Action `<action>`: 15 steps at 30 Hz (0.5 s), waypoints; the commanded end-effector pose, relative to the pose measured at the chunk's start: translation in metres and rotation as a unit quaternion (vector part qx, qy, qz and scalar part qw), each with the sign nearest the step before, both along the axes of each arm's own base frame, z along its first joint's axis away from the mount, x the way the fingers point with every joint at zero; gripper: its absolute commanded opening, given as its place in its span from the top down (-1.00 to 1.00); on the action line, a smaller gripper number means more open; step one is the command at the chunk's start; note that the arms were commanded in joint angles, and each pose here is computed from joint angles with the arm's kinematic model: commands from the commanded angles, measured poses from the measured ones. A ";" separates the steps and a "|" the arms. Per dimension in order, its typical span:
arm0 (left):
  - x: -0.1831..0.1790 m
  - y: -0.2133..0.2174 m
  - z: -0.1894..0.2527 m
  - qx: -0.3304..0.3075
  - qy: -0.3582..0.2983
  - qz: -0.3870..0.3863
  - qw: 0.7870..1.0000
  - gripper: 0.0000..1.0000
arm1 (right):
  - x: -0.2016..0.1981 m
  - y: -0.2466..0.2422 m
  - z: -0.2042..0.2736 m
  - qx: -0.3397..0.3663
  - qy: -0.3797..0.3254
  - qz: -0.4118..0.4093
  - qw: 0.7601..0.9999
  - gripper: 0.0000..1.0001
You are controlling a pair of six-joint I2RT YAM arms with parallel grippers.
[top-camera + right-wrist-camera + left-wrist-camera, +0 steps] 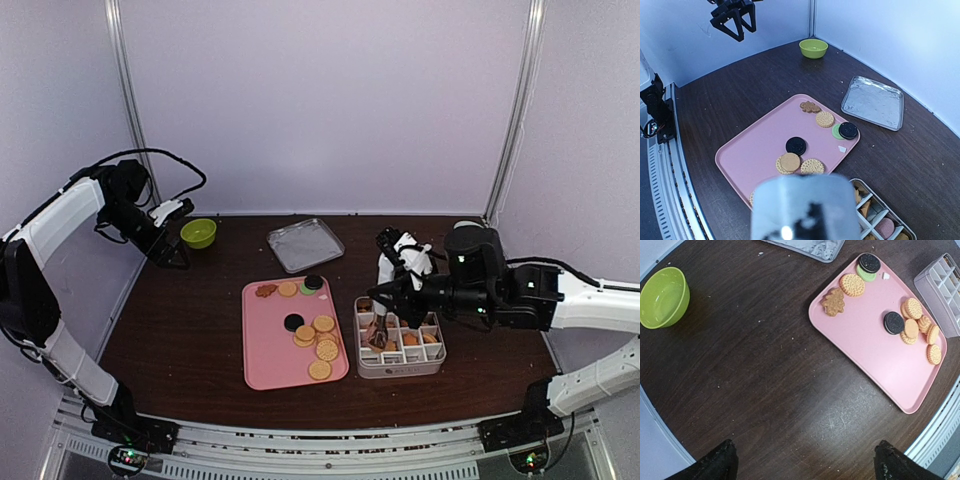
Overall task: Pack the cookies
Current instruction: Place the fake cookies in the empty pocket of the box.
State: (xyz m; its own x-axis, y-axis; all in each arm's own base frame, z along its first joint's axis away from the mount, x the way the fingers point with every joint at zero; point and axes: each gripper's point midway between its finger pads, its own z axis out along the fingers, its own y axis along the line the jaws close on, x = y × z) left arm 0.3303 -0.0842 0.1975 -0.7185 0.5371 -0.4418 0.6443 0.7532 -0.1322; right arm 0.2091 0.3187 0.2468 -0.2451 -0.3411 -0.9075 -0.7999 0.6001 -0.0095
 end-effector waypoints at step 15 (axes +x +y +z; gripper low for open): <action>0.001 -0.007 0.011 -0.019 -0.005 -0.001 1.000 -0.96 | -0.015 -0.019 -0.001 -0.045 0.003 0.046 0.998 1.00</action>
